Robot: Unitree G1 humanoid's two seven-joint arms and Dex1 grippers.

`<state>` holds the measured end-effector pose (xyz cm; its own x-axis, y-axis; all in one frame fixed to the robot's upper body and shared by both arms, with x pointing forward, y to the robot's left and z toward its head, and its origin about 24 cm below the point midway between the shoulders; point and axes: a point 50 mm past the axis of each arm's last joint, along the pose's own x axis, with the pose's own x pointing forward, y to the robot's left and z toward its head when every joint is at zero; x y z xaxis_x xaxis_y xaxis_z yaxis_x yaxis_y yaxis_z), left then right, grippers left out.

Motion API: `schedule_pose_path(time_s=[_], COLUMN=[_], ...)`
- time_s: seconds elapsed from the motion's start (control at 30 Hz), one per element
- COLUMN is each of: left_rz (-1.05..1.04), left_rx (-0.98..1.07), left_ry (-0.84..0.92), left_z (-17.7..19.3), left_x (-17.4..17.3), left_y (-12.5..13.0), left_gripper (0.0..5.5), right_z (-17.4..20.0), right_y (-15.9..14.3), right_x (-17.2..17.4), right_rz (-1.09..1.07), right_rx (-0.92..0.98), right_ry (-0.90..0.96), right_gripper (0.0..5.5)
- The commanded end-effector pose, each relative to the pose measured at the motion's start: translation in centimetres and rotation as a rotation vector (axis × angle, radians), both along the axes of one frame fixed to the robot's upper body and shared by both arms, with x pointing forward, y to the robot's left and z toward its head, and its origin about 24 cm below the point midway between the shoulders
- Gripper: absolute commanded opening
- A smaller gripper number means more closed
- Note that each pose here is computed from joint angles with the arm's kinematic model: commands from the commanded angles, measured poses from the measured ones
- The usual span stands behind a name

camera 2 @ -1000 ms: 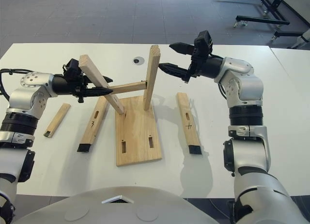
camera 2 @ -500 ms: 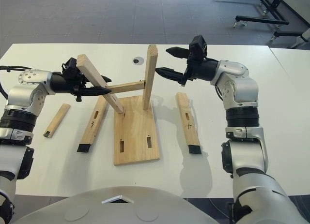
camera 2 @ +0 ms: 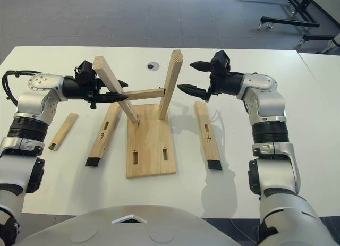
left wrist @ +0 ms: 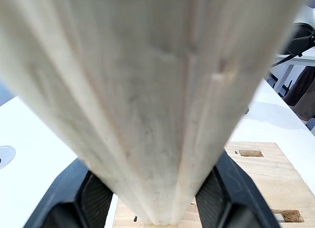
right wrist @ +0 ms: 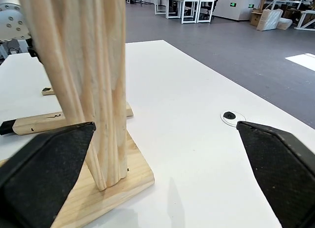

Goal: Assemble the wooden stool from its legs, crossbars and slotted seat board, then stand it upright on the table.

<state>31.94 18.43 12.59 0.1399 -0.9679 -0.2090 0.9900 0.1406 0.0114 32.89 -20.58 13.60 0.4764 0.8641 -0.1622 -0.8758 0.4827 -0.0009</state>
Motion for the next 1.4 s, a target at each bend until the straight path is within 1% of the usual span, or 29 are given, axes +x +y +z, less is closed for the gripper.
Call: schedule_pose_path(time_s=[0.03,0.13,0.2,0.23,0.37,0.43,0.5,0.6,0.73,0.8,0.87,0.93,0.97,1.0,1.03,1.17,1.27,1.4], left_rz=[0.011,0.001,-0.002,-0.003,-0.019,-0.029,-0.035,-0.039,-0.042,-0.038,-0.011,0.004,0.021,0.040,0.064,0.088,0.074,0.090], left_rx=[0.110,0.121,0.127,0.129,0.124,0.120,0.115,0.114,0.119,0.120,0.115,0.094,0.086,0.080,0.075,0.037,0.005,-0.025], left_ry=[0.001,0.004,0.007,0.008,0.000,-0.006,-0.013,-0.018,-0.020,-0.021,-0.044,-0.063,-0.070,-0.081,-0.094,-0.120,-0.115,-0.123], left_z=[-1.4,-1.4,-1.4,-1.4,-1.3,-1.3,-1.1,-1.0,-1.1,-1.1,-1.0,-0.7,-0.5,-0.2,0.0,1.3,2.3,3.5], left_x=[-0.2,-0.2,-0.2,-0.2,-0.1,0.1,0.2,0.3,0.2,0.2,0.4,0.7,0.9,1.1,1.3,1.4,0.7,-0.5], left_y=[0.0,0.0,0.1,0.2,-0.5,-1.0,-1.2,-1.3,-1.0,-0.9,-0.9,-1.0,-1.0,-0.8,-0.6,0.2,1.2,3.1], left_gripper=[2.03,2.03,2.03,2.03,2.03,2.03,2.03,2.03,2.03,2.03,2.03,2.03,2.41,2.55,2.77,3.33,3.33,3.33], right_z=[1.3,1.8,2.3,2.5,2.6,2.8,2.8,2.0,0.4,0.6,1.8,2.6,2.9,3.0,3.1,3.2,3.5,5.0], right_y=[-1.0,-1.7,-0.8,0.2,6.7,9.0,9.9,9.3,6.8,5.2,2.7,0.6,-0.2,-0.7,-0.9,-0.9,-1.3,-1.7], right_x=[0.7,1.2,1.4,1.3,-0.1,-1.0,-1.7,-1.6,-0.9,-0.4,0.2,0.7,0.8,0.8,0.9,1.1,1.2,1.1], right_rz=[-0.035,-0.075,-0.052,-0.013,0.239,0.317,0.356,0.325,0.226,0.165,0.087,0.021,0.007,-0.002,-0.006,-0.012,-0.020,-0.025], right_rx=[0.002,0.022,0.067,0.089,0.143,0.161,0.169,0.146,0.045,0.049,0.121,0.145,0.156,0.159,0.162,0.164,0.173,0.255], right_ry=[-0.048,-0.063,-0.063,-0.061,-0.062,-0.062,-0.056,-0.029,-0.012,-0.030,-0.031,-0.042,-0.043,-0.046,-0.047,-0.052,-0.057,-0.091], right_gripper=[5.30,5.30,5.30,5.30,5.30,5.30,5.30,5.30,5.30,5.30,5.30,5.30,5.34,5.34,5.34,5.34,5.34,5.34])
